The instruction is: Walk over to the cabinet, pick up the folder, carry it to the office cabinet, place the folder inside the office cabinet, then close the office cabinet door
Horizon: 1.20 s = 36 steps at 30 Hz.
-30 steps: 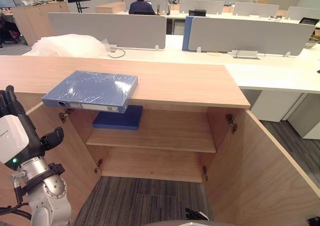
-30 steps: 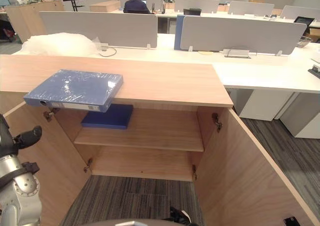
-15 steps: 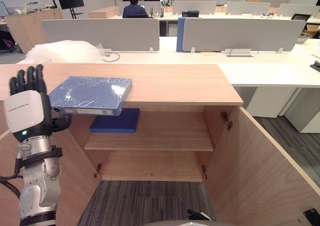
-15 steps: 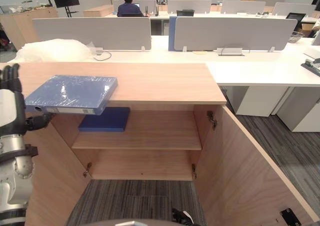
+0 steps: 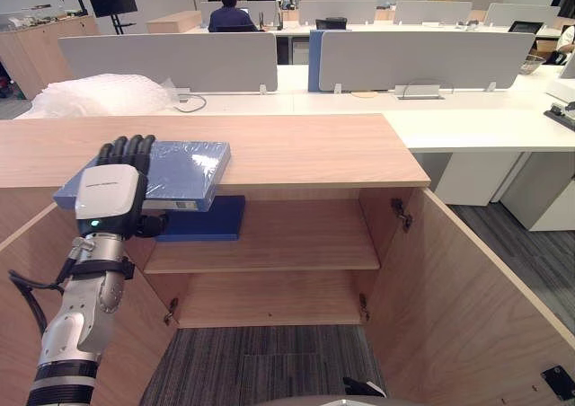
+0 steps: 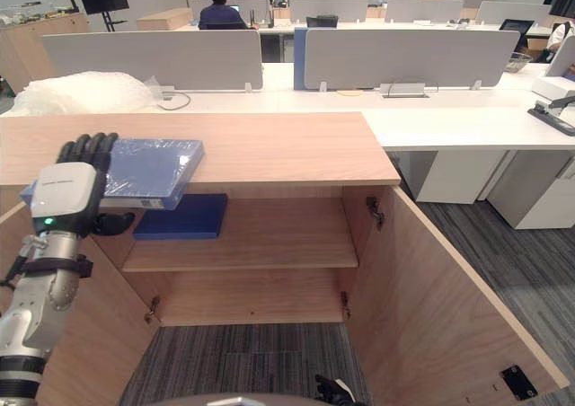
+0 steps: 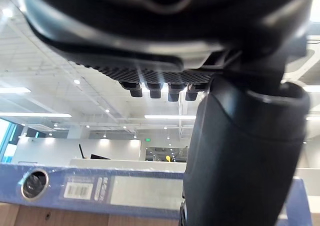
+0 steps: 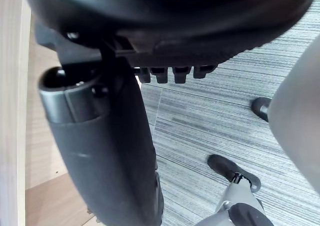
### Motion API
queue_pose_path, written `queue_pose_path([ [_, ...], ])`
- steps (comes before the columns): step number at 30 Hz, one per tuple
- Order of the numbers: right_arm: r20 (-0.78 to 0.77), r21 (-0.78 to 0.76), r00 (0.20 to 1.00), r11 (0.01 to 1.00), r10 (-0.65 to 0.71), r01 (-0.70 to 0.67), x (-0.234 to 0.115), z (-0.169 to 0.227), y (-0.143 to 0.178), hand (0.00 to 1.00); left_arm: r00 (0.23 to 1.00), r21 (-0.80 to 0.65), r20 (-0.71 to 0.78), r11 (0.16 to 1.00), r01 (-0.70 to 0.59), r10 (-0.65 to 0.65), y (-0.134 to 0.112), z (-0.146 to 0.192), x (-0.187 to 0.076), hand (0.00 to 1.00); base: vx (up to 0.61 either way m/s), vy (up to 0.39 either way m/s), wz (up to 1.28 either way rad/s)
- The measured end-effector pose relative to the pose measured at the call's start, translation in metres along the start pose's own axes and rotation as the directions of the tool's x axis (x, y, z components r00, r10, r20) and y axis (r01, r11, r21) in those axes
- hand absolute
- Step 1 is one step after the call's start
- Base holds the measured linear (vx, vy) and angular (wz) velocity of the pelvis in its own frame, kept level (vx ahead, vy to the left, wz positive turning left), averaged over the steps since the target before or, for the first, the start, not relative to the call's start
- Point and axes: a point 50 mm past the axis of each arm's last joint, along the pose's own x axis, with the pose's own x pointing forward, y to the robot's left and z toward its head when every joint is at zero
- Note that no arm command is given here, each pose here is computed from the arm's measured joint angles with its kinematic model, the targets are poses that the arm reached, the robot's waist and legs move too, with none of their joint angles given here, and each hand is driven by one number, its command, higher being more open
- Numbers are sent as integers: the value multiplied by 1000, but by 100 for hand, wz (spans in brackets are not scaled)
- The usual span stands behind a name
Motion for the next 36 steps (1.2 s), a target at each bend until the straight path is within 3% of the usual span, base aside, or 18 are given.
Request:
queue_pose_path([
  [4, 4, 7, 1000, 1000, -6, 6, 0, 0, -2, 100, 999, 6, -8, 999, 40, -40, -6, -3, 2, 100, -22, 1, -5],
  [5, 3, 5, 1000, 1000, -10, 10, 0, 0, -3, 100, 998, 6, 0, 998, 58, -58, -8, -3, 3, 0, -19, 5, -3],
  [14, 9, 5, 1000, 1000, -20, 20, -1, 1, -7, 100, 994, 52, 12, 993, 110, -110, -11, -10, 12, 0, -26, 12, -8],
  [20, 9, 17, 999, 999, -34, 34, -2, 0, -12, 100, 999, 69, 27, 997, 23, -25, 5, -10, 27, 0, 0, 0, 0],
  [31, 15, 12, 999, 999, -44, 44, -2, 1, -17, 100, 998, 125, 68, 992, 7, -15, 11, -5, 38, 0, 5, 0, -1],
  [35, 14, 37, 999, 998, -53, 52, -2, 0, -18, 100, 992, 42, 124, 998, -44, 39, 22, 17, 28, 0, -3, 6, 4],
  [36, 11, 67, 998, 996, -62, 61, -2, -1, -19, 100, 984, -74, 146, 993, -91, 101, 28, 34, 13, 0, -1, 20, 5],
])
